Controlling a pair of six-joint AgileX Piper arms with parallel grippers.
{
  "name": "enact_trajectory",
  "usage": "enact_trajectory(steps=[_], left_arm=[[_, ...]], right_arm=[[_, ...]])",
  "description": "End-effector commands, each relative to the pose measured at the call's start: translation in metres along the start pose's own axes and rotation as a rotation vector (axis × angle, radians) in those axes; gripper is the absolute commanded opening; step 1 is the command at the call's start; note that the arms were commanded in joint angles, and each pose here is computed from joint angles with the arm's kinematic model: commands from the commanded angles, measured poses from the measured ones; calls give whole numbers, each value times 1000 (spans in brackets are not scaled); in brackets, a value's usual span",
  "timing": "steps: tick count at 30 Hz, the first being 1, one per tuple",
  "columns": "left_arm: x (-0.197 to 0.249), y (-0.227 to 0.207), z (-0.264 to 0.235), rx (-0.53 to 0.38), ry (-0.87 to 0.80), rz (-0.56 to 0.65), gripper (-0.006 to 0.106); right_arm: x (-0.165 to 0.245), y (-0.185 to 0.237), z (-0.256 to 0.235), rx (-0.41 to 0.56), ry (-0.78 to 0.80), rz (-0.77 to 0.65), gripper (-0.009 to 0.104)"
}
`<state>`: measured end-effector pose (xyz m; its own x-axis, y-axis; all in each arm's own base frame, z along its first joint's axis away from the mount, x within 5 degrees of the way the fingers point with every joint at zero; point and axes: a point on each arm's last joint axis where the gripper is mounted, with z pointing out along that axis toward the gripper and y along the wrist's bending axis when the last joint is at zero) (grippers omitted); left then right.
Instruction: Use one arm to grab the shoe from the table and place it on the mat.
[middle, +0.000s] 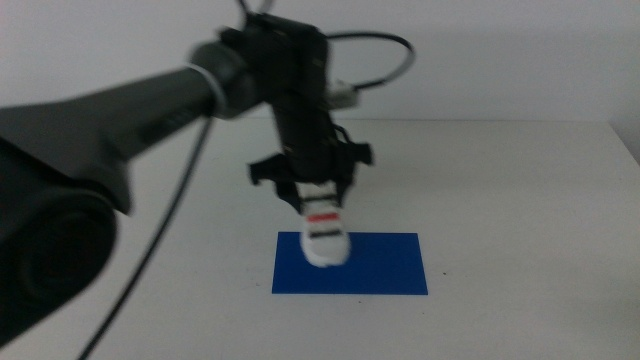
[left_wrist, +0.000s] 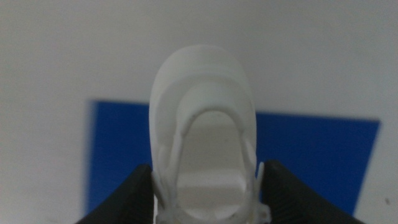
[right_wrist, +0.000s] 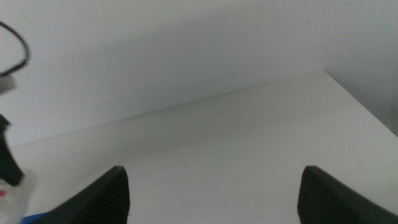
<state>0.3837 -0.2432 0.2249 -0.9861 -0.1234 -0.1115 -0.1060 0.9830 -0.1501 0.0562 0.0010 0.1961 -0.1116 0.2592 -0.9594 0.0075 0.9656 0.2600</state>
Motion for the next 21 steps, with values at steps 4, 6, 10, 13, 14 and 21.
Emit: enact_trajectory(steps=[4,6,10,13,14,21], left_arm=[[18,-27,10,-11,15,83,6],[19,-28,10,-11,15,226,6],[23,-32,10,47,39,718,6],[28,-38,10,78,31,1203,6],[30,-40,10,89,27,1345,6],[35,-45,15,129,22,1670,6]], right_arm=[[0,0,0,-3,-11,-13,79],[0,0,0,-3,-11,-13,79],[0,0,0,-3,-11,-13,79],[0,0,0,-3,-11,-13,79],[0,0,0,-3,-11,-13,79],[0,0,0,-3,-11,-13,79]])
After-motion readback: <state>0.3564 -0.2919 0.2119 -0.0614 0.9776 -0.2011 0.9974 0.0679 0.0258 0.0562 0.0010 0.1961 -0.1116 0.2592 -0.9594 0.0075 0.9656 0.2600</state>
